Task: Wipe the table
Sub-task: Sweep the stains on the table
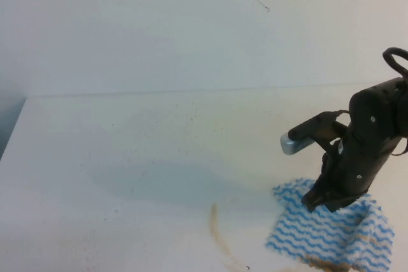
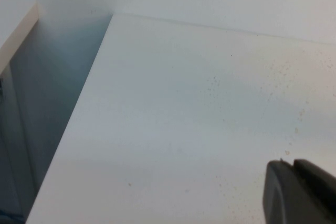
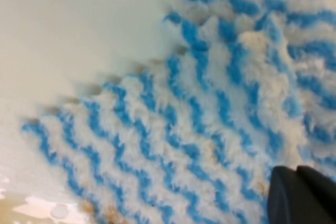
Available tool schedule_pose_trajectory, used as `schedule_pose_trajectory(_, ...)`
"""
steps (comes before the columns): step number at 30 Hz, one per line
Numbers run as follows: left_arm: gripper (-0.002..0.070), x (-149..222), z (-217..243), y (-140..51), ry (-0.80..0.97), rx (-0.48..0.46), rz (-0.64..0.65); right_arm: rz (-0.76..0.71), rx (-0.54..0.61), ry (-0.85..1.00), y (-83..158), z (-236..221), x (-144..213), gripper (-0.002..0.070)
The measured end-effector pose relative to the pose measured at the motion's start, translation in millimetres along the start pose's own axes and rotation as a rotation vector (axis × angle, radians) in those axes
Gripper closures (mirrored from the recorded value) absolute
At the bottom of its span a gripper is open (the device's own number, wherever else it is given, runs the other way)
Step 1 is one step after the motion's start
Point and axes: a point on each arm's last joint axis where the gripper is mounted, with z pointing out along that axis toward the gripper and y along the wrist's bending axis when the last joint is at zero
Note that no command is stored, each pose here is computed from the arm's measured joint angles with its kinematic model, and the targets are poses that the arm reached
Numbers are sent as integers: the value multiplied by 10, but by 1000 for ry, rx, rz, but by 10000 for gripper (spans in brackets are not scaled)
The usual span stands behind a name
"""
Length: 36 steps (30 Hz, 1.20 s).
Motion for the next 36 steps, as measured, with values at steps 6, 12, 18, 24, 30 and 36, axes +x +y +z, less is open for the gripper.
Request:
schedule_pose_trajectory(6, 676, 0, 0, 0, 0, 0, 0, 26, 105, 103, -100, 105, 65, 680)
schedule_pose_trajectory(12, 676, 0, 0, 0, 0, 0, 0, 72, 160, 14, -163, 273, -47, 680)
schedule_pose_trajectory(18, 676, 0, 0, 0, 0, 0, 0, 208, 59, -56, -113, 403, -275, 680)
schedule_pose_trajectory(24, 676, 0, 0, 0, 0, 0, -2, 256, -116, -184, 139, 424, -592, 680)
schedule_pose_trajectory(30, 676, 0, 0, 0, 0, 0, -2, 161, -163, -202, 573, 476, -754, 680)
schedule_pose_trajectory(36, 676, 0, 0, 0, 0, 0, -2, 94, -175, -204, 854, 544, -763, 680)
